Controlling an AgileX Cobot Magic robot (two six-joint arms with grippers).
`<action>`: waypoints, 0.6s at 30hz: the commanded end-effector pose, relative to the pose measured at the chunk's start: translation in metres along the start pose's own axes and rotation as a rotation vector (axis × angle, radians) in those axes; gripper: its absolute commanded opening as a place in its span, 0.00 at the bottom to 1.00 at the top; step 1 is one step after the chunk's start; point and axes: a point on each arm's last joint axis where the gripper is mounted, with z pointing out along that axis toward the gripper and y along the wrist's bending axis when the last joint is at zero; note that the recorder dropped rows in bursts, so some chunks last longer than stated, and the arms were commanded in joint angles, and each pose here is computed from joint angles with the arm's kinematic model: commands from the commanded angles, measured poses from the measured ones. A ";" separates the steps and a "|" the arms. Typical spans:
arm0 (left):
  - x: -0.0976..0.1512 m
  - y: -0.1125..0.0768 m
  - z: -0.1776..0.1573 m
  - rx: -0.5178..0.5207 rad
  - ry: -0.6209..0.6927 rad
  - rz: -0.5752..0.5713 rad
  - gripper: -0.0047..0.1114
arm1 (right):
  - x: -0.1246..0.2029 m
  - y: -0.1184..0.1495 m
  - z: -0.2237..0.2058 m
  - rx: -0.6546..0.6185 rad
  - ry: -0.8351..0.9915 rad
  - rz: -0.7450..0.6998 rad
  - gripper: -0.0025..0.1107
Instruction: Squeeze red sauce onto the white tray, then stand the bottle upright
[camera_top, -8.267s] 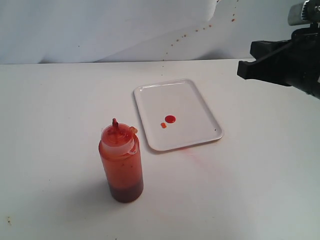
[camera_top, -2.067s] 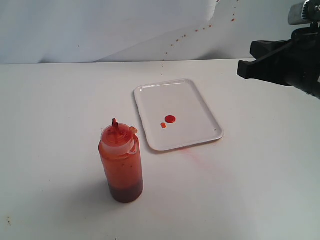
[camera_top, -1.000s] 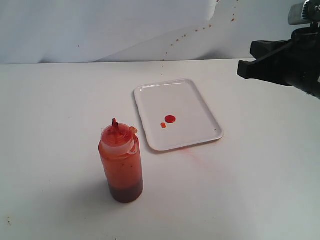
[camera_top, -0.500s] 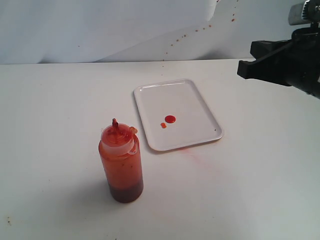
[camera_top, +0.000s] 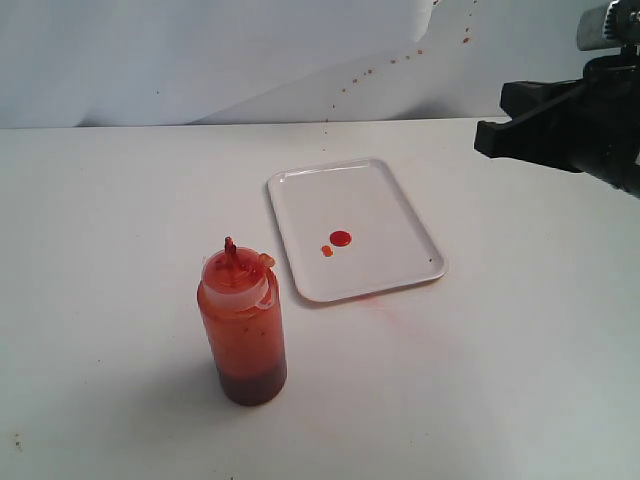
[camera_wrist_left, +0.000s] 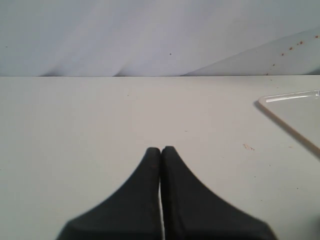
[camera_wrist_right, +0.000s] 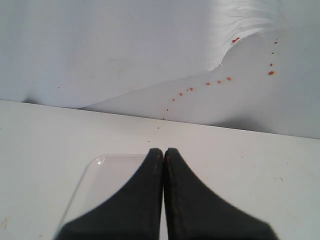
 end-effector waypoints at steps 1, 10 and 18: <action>0.001 0.000 0.000 0.004 -0.003 0.009 0.04 | -0.001 -0.002 -0.002 0.006 -0.008 0.001 0.02; 0.001 0.000 0.000 0.004 -0.003 0.009 0.04 | -0.001 -0.002 -0.002 0.006 -0.008 0.001 0.02; 0.001 0.000 0.000 0.004 -0.003 0.009 0.04 | -0.029 -0.004 -0.031 0.034 -0.130 -0.227 0.02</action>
